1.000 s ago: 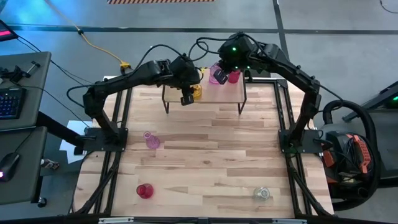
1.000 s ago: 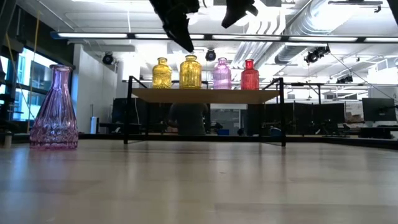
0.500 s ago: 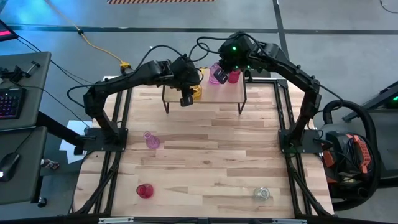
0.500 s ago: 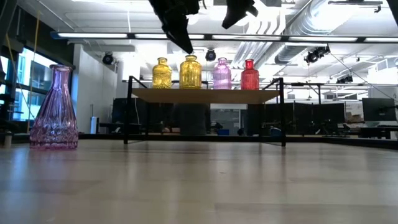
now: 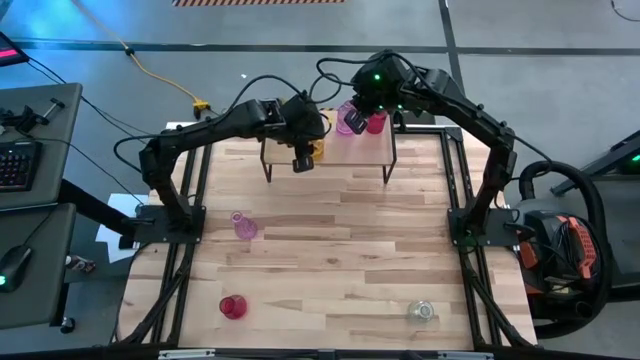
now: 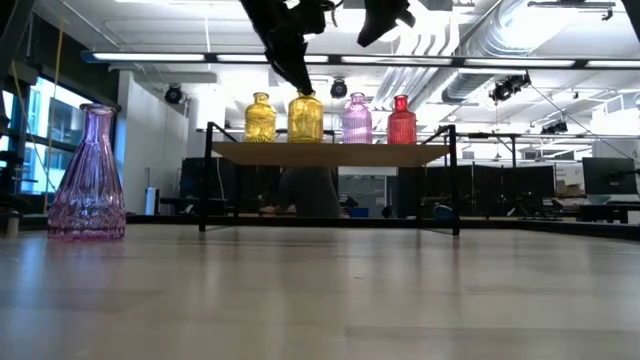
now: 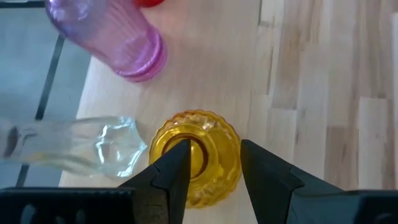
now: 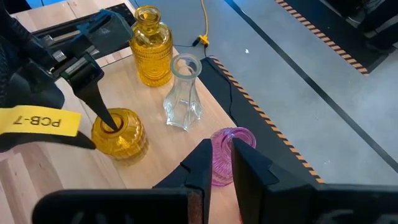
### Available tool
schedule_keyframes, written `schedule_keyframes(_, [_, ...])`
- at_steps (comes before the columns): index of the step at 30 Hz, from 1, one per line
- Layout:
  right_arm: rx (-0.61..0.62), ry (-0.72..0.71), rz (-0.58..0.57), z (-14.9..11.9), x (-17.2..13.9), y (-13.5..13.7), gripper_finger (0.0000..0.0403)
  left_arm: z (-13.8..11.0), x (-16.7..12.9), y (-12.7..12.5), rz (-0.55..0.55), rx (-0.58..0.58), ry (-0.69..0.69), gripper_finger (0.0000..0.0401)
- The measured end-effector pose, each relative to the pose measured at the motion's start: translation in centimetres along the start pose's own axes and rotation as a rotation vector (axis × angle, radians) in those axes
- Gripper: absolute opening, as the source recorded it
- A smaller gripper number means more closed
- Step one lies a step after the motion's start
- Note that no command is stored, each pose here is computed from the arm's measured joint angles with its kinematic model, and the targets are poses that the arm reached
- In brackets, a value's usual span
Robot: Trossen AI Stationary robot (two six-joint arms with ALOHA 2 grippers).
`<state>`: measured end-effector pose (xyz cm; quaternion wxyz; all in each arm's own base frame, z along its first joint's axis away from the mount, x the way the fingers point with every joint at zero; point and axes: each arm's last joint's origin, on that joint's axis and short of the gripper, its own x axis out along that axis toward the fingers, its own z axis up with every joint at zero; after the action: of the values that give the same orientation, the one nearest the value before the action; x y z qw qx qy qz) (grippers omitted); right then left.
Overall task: Sort vases onto shelf
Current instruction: Put the yellow vase on the shelf aligned with the other yellow vase
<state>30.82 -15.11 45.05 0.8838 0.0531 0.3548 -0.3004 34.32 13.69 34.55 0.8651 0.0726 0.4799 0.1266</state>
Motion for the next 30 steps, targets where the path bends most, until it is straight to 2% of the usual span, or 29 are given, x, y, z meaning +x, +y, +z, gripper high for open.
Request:
schedule_keyframes(16, [-0.007,-0.001,0.000,0.01,0.00,0.00,0.0039,-0.40,-0.07,0.79,0.047,-0.015,0.030,0.0015])
schedule_keyframes(30, [-0.004,-0.001,0.000,0.01,0.00,0.00,0.0039,-0.34,-0.04,0.53,0.061,0.020,0.038,0.0014])
